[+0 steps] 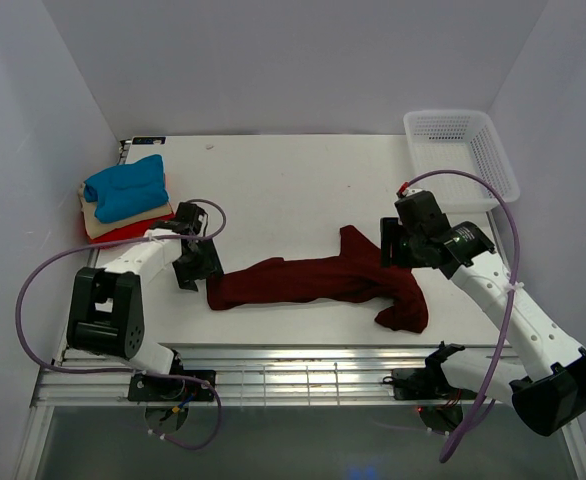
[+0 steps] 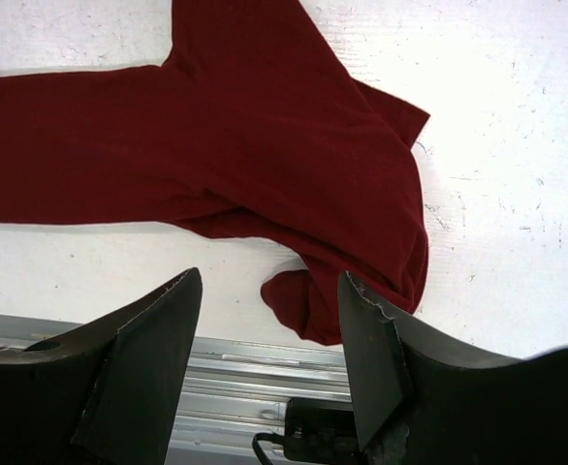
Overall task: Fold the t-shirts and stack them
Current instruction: Move the tshirt to the center of the board, then flatten out the tshirt
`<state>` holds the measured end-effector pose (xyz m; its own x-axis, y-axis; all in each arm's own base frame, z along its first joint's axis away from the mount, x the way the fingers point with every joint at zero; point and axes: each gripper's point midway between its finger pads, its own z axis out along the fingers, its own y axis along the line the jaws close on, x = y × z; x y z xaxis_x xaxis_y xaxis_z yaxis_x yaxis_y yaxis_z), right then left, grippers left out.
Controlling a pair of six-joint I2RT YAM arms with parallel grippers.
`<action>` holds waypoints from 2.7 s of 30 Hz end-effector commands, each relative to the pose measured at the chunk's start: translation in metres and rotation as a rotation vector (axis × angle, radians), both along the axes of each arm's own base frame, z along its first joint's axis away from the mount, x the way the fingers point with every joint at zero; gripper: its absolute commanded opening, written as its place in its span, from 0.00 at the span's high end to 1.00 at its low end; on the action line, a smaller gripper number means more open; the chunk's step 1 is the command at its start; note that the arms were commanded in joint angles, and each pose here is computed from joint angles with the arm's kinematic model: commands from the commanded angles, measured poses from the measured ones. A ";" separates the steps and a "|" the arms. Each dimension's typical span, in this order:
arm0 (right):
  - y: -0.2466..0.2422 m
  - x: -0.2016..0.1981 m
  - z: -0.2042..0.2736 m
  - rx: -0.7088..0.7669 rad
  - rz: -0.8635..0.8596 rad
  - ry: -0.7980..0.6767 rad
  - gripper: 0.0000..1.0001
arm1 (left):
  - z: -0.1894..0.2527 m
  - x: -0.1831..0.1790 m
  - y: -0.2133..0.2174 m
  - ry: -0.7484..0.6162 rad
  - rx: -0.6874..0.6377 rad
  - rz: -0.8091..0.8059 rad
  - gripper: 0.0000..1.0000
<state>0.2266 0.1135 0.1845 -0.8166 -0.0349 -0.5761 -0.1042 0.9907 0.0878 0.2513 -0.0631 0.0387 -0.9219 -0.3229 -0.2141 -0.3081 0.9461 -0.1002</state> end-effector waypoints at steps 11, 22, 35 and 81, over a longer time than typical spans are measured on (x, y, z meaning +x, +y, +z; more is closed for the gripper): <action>0.009 0.006 0.006 0.057 -0.001 -0.047 0.36 | -0.027 0.013 0.005 0.026 0.046 0.011 0.29; 0.015 0.007 -0.009 0.057 0.026 -0.015 0.36 | -0.025 0.028 0.001 -0.041 0.034 0.007 0.37; 0.019 0.014 -0.063 0.005 0.078 0.047 0.37 | -0.046 0.032 -0.003 -0.009 0.017 -0.005 0.37; 0.062 0.156 -0.163 -0.018 0.193 0.130 0.52 | -0.055 0.037 -0.007 -0.003 0.003 -0.045 0.78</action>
<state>0.3968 0.1670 0.0225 -0.8513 -0.2097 -0.4810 -0.2589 0.9652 0.0375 0.3118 -0.0771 0.0147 -0.9038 -0.3012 -0.3039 -0.2615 0.9510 -0.1648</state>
